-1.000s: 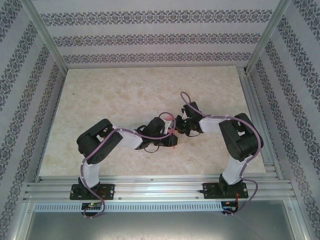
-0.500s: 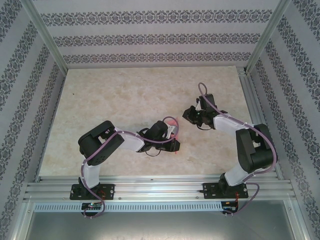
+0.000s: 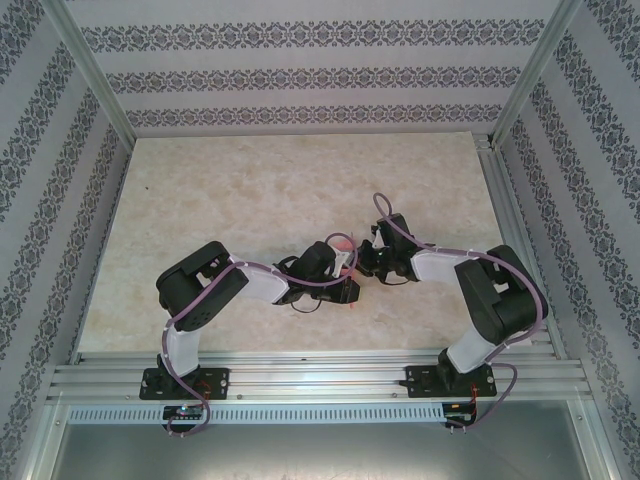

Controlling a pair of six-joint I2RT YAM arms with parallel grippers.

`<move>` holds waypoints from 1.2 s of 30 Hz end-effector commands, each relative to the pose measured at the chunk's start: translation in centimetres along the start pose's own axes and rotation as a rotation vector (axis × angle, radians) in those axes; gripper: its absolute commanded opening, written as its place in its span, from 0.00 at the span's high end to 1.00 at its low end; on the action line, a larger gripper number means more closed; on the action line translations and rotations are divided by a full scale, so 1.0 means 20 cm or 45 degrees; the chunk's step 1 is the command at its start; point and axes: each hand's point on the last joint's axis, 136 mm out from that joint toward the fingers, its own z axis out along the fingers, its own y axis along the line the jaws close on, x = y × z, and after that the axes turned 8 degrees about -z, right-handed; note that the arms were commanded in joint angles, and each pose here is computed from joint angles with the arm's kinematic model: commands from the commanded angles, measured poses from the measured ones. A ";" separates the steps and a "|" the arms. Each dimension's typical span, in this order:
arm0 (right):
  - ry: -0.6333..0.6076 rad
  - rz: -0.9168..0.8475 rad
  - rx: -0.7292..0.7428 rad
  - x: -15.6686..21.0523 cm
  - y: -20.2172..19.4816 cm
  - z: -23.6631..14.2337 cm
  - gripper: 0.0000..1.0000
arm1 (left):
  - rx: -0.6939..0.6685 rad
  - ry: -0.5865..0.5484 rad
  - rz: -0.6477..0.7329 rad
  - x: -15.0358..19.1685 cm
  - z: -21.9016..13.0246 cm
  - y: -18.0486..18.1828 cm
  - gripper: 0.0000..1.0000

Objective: Fold a paper plane with a square sheet of paper (fold left side to right side)
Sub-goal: Fold the wing for the fifth time at the center of the table.

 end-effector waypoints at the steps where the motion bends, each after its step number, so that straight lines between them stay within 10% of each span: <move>1: -0.034 -0.002 0.006 -0.06 -0.01 0.05 0.92 | -0.138 0.181 -0.096 0.23 0.02 0.16 0.87; 26: -0.152 -0.138 0.237 -0.61 -0.21 0.18 0.90 | -0.134 0.191 -0.097 0.24 0.02 0.17 0.87; 36: -0.125 -0.134 0.155 -0.56 -0.11 0.15 0.90 | -0.023 0.027 -0.030 0.08 -0.19 -0.03 0.86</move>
